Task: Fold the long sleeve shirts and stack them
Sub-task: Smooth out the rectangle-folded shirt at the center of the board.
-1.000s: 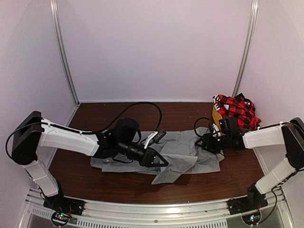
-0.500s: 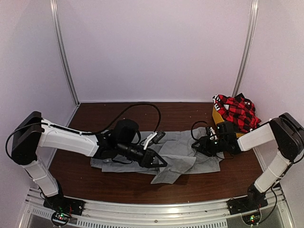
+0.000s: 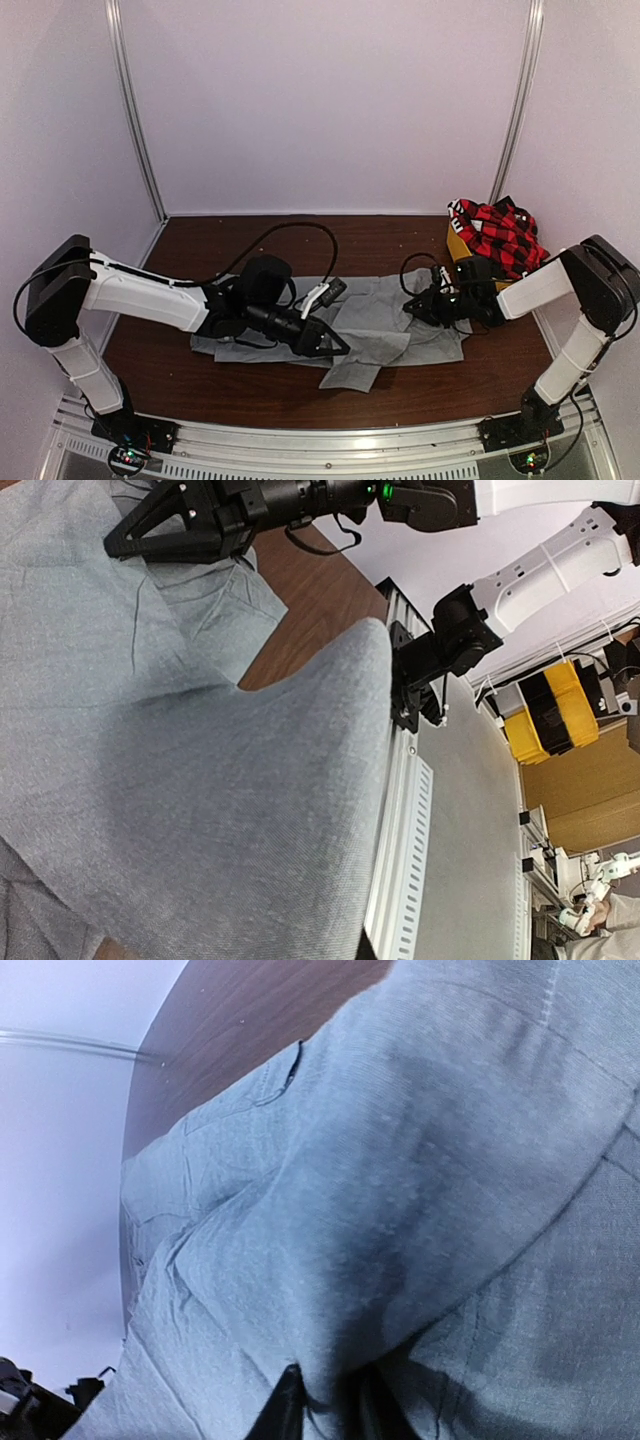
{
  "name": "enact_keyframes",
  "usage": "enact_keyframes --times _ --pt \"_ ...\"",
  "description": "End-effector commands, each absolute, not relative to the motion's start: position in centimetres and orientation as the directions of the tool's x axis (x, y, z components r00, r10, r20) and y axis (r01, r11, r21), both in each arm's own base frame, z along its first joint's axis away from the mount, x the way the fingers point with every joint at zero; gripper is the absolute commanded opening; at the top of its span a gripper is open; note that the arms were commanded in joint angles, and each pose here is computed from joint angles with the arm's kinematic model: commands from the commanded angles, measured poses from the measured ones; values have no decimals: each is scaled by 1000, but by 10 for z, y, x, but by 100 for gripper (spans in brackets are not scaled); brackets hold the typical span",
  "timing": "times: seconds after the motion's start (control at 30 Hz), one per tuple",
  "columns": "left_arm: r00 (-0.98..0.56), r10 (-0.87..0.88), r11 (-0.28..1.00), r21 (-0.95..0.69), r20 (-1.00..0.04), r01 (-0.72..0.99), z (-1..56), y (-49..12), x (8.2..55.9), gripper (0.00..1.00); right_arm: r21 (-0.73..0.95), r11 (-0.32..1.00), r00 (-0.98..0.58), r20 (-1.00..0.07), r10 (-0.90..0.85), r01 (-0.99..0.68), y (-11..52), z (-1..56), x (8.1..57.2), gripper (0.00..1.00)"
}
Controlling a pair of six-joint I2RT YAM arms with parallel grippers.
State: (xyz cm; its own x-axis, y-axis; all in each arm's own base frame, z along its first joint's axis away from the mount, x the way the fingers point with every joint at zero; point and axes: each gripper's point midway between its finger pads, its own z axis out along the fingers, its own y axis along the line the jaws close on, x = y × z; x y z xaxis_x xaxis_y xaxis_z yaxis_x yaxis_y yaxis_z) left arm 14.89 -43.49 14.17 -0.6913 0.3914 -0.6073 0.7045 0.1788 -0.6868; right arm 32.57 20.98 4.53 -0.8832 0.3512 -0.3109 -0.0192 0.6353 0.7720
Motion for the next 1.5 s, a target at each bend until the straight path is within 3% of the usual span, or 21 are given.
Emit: enact_keyframes --times 0.0,0.17,0.43,0.57,0.83,0.93,1.13,1.47 --pt "-674 383 182 -664 -632 725 134 -436 152 0 775 630 -876 -335 348 -46 211 53 330 13" --pt "-677 391 203 -659 -623 724 129 -434 153 0 687 725 -862 -394 320 -45 196 59 333 8" --pt "-675 400 231 -645 -619 728 125 -434 156 0 506 861 -842 -487 233 -55 174 87 339 10" --pt "-675 404 235 -644 -617 728 124 -434 157 0 447 893 -845 -498 197 -55 168 92 339 17" --pt "-680 410 248 -643 -608 725 123 -434 158 0 356 934 -831 -524 188 -13 150 87 341 44" --pt "-679 413 247 -643 -607 725 122 -434 157 0 318 948 -820 -539 192 13 141 80 349 47" --pt "-680 429 242 -650 -594 720 116 -434 154 0 311 950 -811 -555 185 4 142 70 374 47" --pt "-691 463 240 -671 -556 701 100 -436 147 0 368 923 -792 -594 141 -112 171 87 399 38"
